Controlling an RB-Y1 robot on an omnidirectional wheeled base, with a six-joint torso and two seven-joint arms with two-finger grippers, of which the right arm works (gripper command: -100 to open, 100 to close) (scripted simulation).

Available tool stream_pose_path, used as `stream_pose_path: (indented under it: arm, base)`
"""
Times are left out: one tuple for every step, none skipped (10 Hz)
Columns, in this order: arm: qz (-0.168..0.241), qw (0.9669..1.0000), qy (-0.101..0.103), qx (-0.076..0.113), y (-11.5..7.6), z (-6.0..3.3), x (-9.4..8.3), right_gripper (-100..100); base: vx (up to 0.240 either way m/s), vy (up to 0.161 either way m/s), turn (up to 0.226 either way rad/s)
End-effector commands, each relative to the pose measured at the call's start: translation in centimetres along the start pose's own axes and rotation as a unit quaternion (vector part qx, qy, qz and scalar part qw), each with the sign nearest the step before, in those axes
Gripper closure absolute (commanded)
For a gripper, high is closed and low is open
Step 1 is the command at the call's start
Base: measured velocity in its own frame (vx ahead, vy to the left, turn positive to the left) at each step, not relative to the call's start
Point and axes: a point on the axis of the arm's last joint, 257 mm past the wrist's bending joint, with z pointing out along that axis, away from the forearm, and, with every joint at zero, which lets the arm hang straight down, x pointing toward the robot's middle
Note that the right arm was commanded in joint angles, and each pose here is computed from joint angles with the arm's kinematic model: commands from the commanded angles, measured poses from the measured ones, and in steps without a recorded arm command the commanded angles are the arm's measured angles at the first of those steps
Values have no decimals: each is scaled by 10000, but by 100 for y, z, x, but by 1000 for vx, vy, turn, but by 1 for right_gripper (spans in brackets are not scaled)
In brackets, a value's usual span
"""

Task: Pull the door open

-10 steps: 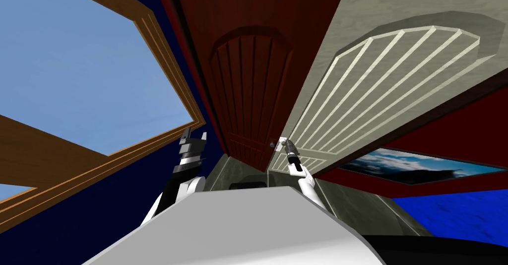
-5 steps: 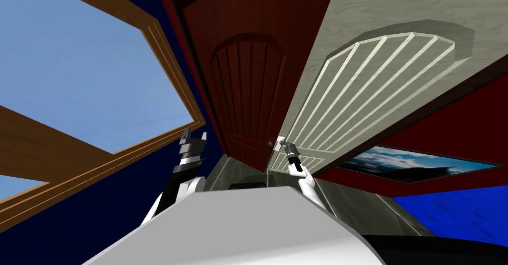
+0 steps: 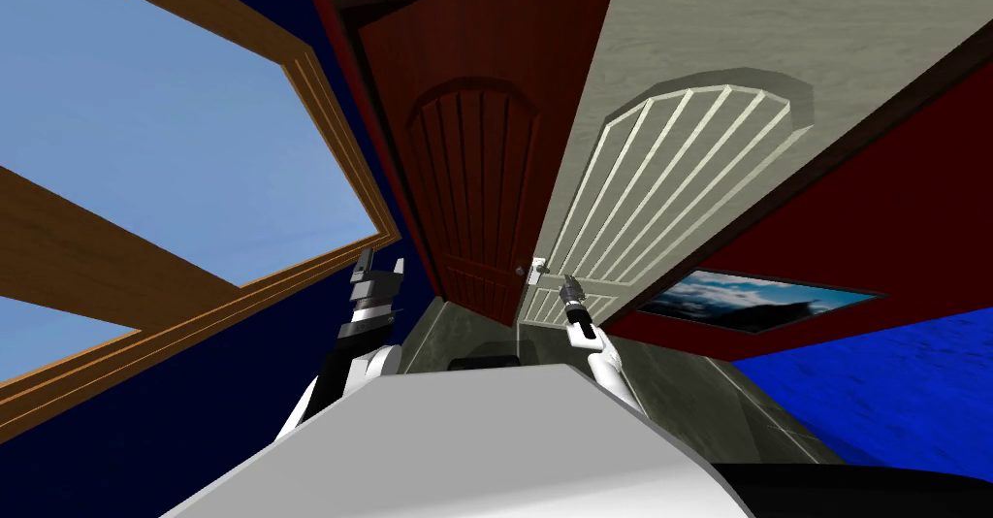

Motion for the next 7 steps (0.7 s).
stream_pose_path:
  arm:
    - [21, 10000, 47, -5, -5, -12, 47, -100]
    - [41, 9999, 92, -15, -2, -15, 98, -100]
    - [78, 9998, 172, -40, 11, -12, 194, -100]
    - [118, 9996, 259, -74, 34, -2, 302, -100]
    - [168, 9991, 372, -137, 83, 24, 451, -100]
    - [133, 9994, 300, -98, 58, 9, 353, -100]
    - [53, 9999, 119, -23, 0, -36, 105, -100]
  base:
    - [-201, 26, 11]
    - [-193, 63, 25]
    - [-178, 88, 62]
    - [-169, 119, 110]
    - [-94, 171, 161]
    - [-26, 83, 23]
    - [-18, -66, -209]
